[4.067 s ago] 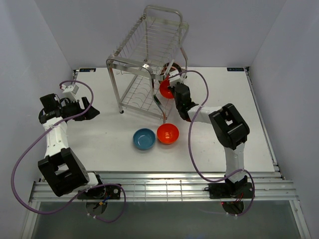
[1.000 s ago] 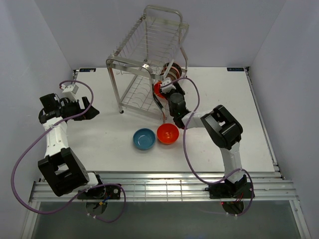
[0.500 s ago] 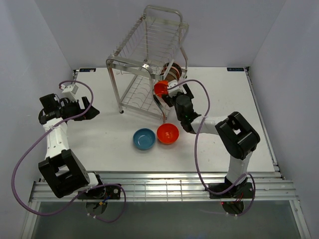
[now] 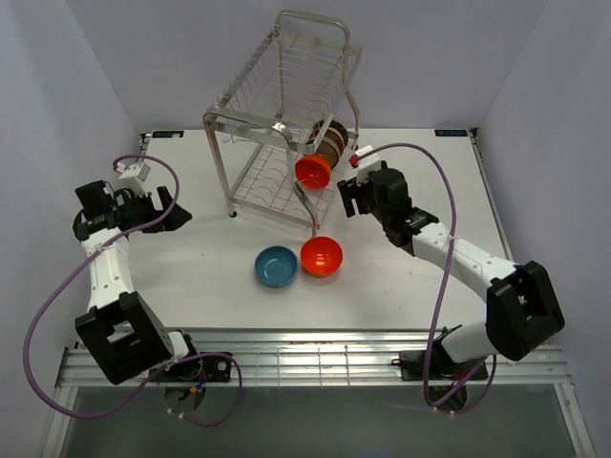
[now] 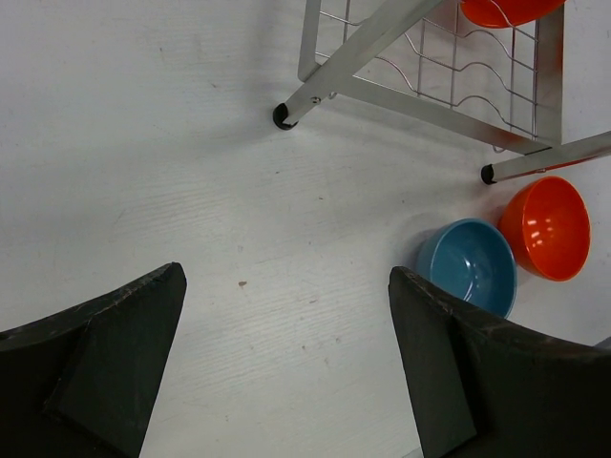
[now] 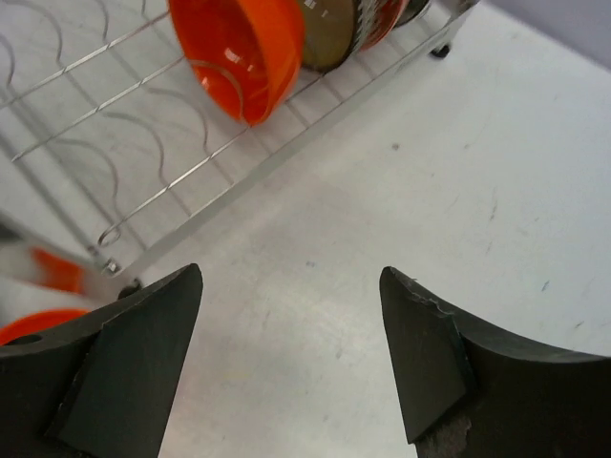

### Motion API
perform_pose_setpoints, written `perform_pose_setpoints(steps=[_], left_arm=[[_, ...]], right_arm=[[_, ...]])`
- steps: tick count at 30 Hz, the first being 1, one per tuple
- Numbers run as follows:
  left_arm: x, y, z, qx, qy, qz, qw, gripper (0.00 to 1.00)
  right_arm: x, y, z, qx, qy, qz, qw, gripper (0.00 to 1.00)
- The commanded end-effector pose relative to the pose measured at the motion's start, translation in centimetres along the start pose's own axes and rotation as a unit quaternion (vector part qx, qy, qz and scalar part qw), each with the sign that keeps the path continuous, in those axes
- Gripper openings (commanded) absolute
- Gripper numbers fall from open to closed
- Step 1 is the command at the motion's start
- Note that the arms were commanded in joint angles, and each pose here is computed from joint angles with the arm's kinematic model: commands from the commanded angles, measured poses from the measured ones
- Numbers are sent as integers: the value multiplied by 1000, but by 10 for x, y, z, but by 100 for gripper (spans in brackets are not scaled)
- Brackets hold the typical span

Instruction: Load the bowls into the dish rack

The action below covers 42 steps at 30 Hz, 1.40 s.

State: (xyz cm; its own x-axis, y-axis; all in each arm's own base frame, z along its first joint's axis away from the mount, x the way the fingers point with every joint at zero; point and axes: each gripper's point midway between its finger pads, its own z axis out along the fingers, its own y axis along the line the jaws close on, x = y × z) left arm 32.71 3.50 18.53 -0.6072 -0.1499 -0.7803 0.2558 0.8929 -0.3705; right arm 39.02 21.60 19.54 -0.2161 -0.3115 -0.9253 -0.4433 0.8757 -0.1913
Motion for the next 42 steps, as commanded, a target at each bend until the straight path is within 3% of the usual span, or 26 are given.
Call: perform_pose_setpoints(steps=[1,6,13,24,34,37,40,42], left_arm=[[-9,-13,-10,16,-15,14,1000,98],[-9,-14,-10,19,-13,9,1000,98],[-8,-15,-13,12,-12,15,1000,98],[6,-10,-7,14,6,4,1000,98],[10,-9,-6,13,8,3,1000,98],[10,-9,-5,14,8,3,1000,98],[9,-8,-5,15,7,3,1000,98],[6,-9,-6,15,5,5,1000,98]], right_arm=[[41,39,-33,-99,110,77,986,81],[75,72,-51,-161,192,142,957,77],[119,87,-52,-159,273,188,930,68],[149,107,-63,-178,300,194,917,58],[155,116,-53,-180,314,208,909,36],[149,116,-53,-181,308,212,910,26],[138,111,-55,-176,293,212,915,8],[134,105,-56,-163,286,213,920,8]])
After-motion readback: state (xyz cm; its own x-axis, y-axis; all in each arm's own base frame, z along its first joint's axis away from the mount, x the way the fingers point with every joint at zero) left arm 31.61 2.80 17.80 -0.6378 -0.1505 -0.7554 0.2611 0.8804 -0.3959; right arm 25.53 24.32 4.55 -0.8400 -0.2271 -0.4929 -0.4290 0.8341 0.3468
